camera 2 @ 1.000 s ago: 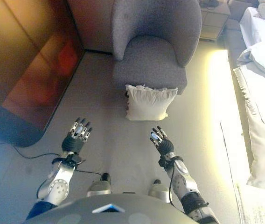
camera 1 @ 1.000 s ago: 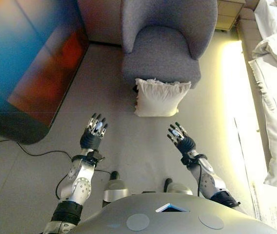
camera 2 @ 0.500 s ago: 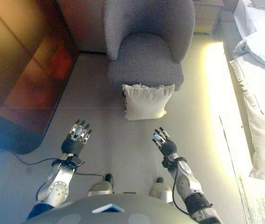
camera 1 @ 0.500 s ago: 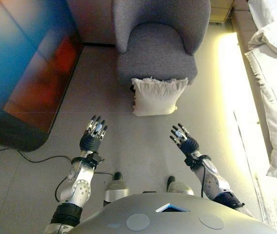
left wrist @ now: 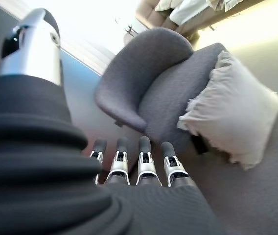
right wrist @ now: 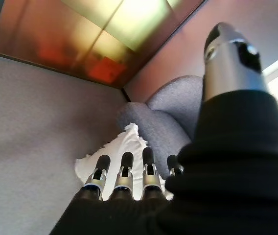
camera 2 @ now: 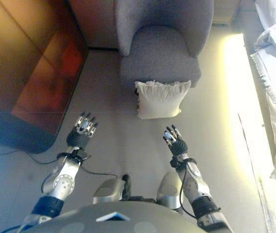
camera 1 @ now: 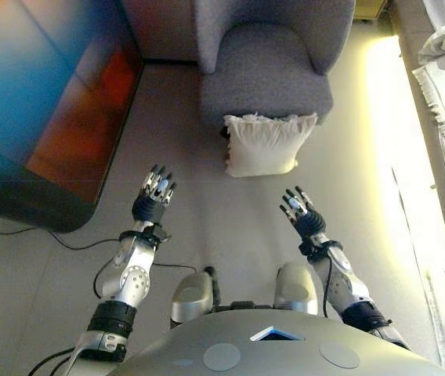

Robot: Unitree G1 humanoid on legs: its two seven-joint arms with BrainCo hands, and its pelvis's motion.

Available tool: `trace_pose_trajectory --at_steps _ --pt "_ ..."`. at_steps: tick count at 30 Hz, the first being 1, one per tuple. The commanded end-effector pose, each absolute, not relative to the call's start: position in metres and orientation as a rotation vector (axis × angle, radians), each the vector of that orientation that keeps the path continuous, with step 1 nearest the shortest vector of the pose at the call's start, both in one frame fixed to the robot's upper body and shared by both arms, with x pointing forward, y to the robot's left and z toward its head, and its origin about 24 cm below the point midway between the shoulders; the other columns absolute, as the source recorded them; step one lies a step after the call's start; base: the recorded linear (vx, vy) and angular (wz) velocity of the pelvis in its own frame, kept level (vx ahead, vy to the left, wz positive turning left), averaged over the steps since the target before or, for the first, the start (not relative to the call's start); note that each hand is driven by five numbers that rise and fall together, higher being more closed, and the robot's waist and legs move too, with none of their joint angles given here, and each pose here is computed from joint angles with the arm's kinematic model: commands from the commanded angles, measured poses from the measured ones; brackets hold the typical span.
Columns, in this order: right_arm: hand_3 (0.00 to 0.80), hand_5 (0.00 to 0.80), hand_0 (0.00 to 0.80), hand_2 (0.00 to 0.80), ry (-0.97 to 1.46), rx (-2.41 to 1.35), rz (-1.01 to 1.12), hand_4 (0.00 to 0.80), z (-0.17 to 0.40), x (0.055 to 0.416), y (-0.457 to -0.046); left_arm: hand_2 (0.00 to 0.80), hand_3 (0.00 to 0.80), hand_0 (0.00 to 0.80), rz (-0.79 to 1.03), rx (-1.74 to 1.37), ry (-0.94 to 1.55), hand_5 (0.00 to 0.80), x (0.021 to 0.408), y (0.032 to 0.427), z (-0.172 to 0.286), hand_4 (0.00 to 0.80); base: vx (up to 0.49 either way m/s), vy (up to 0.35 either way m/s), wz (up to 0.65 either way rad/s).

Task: Pick up the cushion and take it to the sofa

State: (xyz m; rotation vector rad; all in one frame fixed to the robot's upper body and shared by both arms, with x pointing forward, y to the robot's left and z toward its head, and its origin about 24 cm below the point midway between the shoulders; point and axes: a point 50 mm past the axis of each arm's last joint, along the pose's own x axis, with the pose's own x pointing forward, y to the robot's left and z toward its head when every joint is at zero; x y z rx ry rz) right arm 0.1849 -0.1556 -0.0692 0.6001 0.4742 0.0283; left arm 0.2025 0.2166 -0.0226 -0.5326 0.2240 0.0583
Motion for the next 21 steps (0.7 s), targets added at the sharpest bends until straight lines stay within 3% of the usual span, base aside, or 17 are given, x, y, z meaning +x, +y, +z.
trace_pose_trajectory --at_steps 1,6,10,14,21 --pt "0.0 0.0 0.0 0.0 0.368 0.671 0.051 0.0 -0.052 0.197 -0.153 0.0 0.0 0.0 0.01 -0.486 0.15 0.0 0.202 0.221 -0.001 0.0 0.369 -0.225 0.13" --pt "0.0 0.0 0.0 0.0 0.368 0.681 0.06 0.0 -0.048 0.202 -0.159 0.0 0.0 0.0 -0.024 -0.486 0.158 0.0 0.194 0.219 -0.003 0.0 0.479 -0.153 -0.05" --pt "0.0 0.0 0.0 0.0 0.404 0.681 0.031 0.0 -0.056 0.195 -0.164 0.0 0.0 0.0 -0.04 -0.509 0.187 0.0 0.184 0.216 -0.01 0.0 0.516 -0.107 0.34" --pt "0.0 0.0 0.0 0.0 0.443 0.616 0.027 0.0 -0.062 0.192 -0.166 0.0 0.0 0.0 0.043 -0.512 0.198 0.0 0.178 0.212 -0.018 0.0 0.497 -0.159 0.44" --pt "0.0 0.0 0.0 0.0 0.444 0.549 0.097 0.0 -0.058 0.186 -0.173 0.0 0.0 0.0 0.125 -0.535 0.16 0.0 0.185 0.216 -0.013 0.0 0.397 -0.229 -0.08"
